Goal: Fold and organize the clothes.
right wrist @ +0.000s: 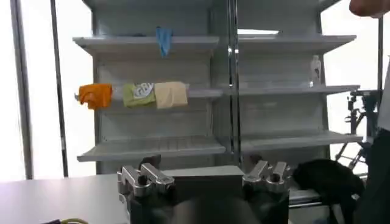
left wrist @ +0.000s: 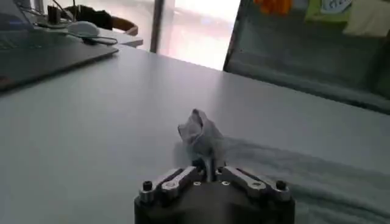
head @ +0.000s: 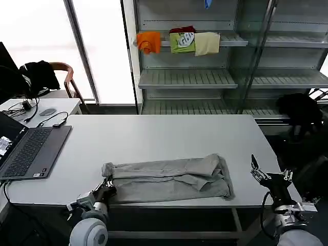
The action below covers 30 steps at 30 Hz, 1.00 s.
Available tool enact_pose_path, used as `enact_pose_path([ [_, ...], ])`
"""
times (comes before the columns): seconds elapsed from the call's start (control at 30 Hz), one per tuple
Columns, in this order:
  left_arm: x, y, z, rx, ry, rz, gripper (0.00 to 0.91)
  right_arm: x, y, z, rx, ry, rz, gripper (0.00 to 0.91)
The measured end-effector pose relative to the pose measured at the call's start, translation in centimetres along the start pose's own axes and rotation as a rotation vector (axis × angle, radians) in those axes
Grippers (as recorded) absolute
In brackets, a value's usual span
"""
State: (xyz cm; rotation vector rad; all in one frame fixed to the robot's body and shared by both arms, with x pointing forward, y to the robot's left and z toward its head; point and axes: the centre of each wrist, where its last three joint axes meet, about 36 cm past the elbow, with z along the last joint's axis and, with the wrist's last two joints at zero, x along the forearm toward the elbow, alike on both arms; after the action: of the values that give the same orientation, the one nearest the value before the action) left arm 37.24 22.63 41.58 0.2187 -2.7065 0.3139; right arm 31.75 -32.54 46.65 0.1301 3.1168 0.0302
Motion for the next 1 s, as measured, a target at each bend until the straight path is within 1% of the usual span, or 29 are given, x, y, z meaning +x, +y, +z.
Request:
enact_pose_path([
  [0.07, 0.1, 0.0, -0.8, 0.004, -0.013, 0.000, 0.000, 0.0, 0.1, -0.1, 0.001, -0.002, -0.003, 0.907],
  [0.2, 0.2, 0.2, -3.1, 0.014, -0.053, 0.000, 0.000, -0.2, 0.4, -0.2, -0.002, -0.006, -0.005, 0.907],
  [0.33, -0.1, 1.4, -5.2, 0.015, -0.087, -0.015, 0.000, -0.2, 0.6, -0.5, -0.004, -0.013, -0.007, 0.907],
  [0.53, -1.1, 5.3, -7.7, 0.005, -0.128, -0.067, 0.000, -0.5, 0.6, -0.6, -0.003, -0.017, 0.001, 0.907],
  [0.67, -1.3, 8.6, -10.4, -0.002, -0.176, -0.102, 0.000, -0.6, 0.9, -0.7, -0.008, -0.018, 0.001, 0.907],
  [0.77, -1.1, 10.2, -12.5, -0.010, -0.213, -0.104, 0.000, -0.7, 1.1, -0.7, -0.010, -0.021, 0.000, 0.907],
  [0.9, -0.2, 10.5, -13.9, -0.028, -0.239, -0.071, 0.000, -0.7, 1.2, -0.7, -0.010, -0.022, 0.002, 0.907],
  [1.0, 0.7, 9.3, -13.9, -0.044, -0.249, -0.019, 0.000, -0.6, 1.2, -0.7, -0.011, -0.021, 0.003, 0.907],
])
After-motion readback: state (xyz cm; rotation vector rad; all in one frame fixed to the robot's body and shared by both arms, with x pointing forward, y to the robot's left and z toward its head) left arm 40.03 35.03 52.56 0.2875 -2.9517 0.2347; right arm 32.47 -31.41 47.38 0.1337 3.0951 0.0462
